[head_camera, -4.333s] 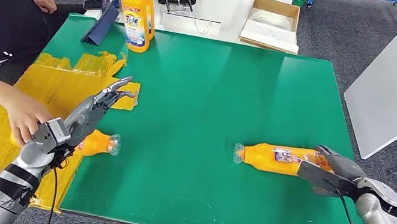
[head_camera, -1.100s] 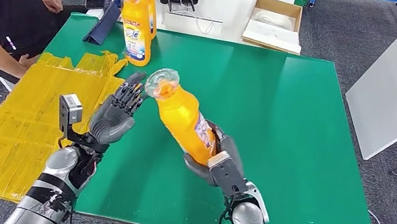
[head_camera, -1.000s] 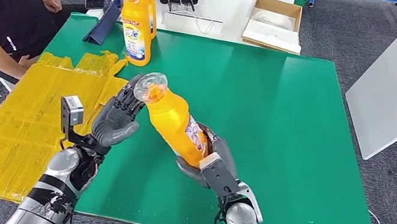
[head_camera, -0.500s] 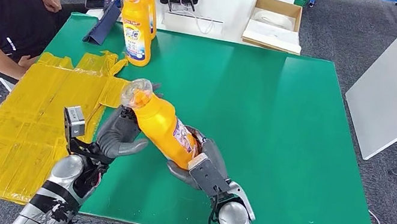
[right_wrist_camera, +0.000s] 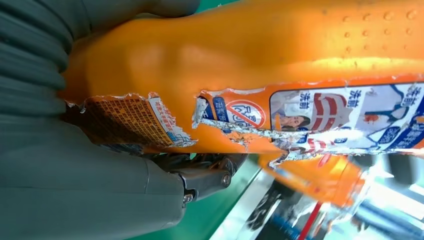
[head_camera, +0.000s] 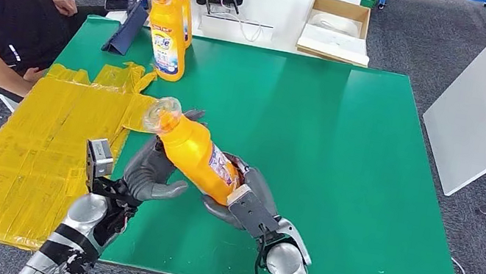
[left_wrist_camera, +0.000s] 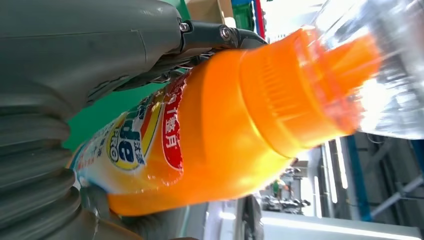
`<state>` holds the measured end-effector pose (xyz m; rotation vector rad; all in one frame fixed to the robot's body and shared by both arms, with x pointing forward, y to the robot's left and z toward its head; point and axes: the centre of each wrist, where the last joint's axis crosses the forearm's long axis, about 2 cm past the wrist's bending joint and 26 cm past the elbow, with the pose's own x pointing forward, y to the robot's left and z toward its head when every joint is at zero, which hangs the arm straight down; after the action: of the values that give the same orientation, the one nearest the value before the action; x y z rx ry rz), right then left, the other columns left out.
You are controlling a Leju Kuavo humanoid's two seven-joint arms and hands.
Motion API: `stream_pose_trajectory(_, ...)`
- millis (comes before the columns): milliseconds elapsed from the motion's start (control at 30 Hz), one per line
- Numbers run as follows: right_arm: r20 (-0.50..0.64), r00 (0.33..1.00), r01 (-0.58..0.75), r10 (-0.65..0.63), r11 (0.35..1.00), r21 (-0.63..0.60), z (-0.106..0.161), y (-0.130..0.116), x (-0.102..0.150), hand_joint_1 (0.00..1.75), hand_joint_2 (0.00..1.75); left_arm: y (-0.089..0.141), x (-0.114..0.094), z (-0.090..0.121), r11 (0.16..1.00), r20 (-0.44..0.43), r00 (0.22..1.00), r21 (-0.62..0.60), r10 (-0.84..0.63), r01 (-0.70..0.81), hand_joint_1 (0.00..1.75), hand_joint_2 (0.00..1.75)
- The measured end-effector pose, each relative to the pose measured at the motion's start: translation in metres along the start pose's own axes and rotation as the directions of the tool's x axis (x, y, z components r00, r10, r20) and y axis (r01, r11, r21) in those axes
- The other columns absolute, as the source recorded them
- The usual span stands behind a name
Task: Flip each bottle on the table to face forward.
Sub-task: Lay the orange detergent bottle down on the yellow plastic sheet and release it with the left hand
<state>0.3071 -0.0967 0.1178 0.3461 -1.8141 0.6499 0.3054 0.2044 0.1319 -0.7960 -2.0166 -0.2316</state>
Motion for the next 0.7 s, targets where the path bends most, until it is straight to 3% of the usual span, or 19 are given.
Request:
stream_pose_trajectory(267,0.031,1.000,-0.006,0.002,0.989,0.149,-0.012,0.042,0.014,1.75,1.75,0.003,0.000,0.003,0.998,-0.009,0.998,0.008,-0.068,0.068,0.00,1.75)
stream_pose_trajectory(533,0.027,1.000,-0.009,0.004,0.982,0.187,-0.014,0.051,0.014,1.75,1.75,0.006,0.000,0.009,0.996,-0.024,0.996,0.010,-0.088,0.089,0.00,1.75)
stream_pose_trajectory(667,0.014,1.000,-0.012,0.009,0.975,0.221,-0.012,0.060,0.011,1.75,1.75,0.008,-0.001,0.014,0.990,-0.052,0.988,0.016,-0.142,0.143,1.72,1.75)
stream_pose_trajectory(700,0.011,1.000,-0.012,0.010,0.974,0.224,-0.012,0.061,0.010,1.75,1.75,0.008,-0.001,0.015,0.988,-0.058,0.987,0.017,-0.152,0.153,1.75,1.75)
